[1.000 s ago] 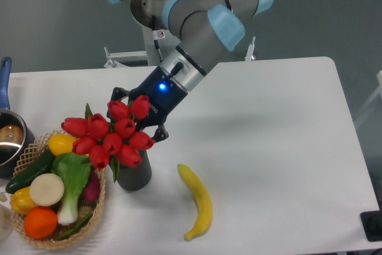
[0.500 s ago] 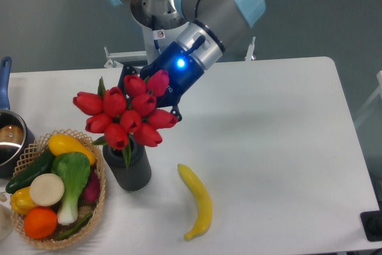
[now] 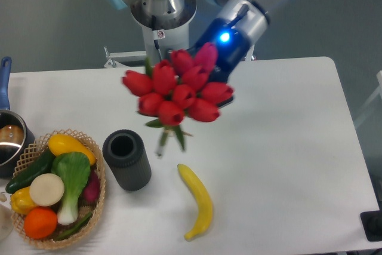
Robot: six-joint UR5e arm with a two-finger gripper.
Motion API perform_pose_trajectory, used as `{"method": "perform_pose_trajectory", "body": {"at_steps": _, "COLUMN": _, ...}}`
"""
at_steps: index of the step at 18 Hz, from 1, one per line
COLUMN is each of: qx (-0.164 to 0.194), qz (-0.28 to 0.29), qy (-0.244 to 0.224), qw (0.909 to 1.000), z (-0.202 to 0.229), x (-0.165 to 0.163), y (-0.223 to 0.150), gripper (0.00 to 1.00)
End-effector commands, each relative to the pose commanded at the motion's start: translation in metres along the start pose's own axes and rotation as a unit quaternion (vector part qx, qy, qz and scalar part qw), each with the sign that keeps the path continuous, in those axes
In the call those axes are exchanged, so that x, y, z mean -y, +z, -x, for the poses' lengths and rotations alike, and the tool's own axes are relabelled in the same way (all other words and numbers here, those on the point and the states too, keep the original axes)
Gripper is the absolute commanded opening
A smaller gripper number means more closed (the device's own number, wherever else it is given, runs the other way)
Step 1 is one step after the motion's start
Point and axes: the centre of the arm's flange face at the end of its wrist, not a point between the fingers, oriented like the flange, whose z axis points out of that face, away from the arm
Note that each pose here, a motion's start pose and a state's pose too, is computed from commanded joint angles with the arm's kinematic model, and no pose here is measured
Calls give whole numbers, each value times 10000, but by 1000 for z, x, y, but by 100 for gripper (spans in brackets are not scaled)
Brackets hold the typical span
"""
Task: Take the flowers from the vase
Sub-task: 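Carry the tulip bunch away from the vase over the open table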
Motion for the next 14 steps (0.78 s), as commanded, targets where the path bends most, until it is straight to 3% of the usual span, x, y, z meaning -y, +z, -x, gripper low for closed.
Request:
{"method": "perform_pose_trajectory", "body": {"at_steps": 3, "qx": 434, "qz": 313, "qy": 212, "qw": 9983, "z": 24, "x": -25, "y": -26, "gripper": 0}}
{"method": "perform_pose_trajectory", "body": {"at_steps": 4, "qx": 555, "qz": 473, "qy": 326, "qw": 9968, "z": 31, "x": -32, "y": -31, "gripper": 6}}
{"method": "perform_pose_trajectory", "body": {"at_steps": 8, "qx": 795, "qz": 843, "qy": 185, "qw": 9931, "z": 65, "x": -75, "y": -41, "gripper": 0}}
{"method": "perform_pose_trajectory", "body": {"at_steps": 11, "qx": 1231, "qz": 1745, "qy": 166, "qw": 9768, "z": 81, "x": -90, "y": -41, "gripper": 0}}
{"method": "perform_pose_trajectory", "body": {"at_steps": 14, "qx": 1395, "qz": 2371, "qy": 143, "qw": 9613, "z": 81, "x": -99, "y": -26, "gripper": 0}}
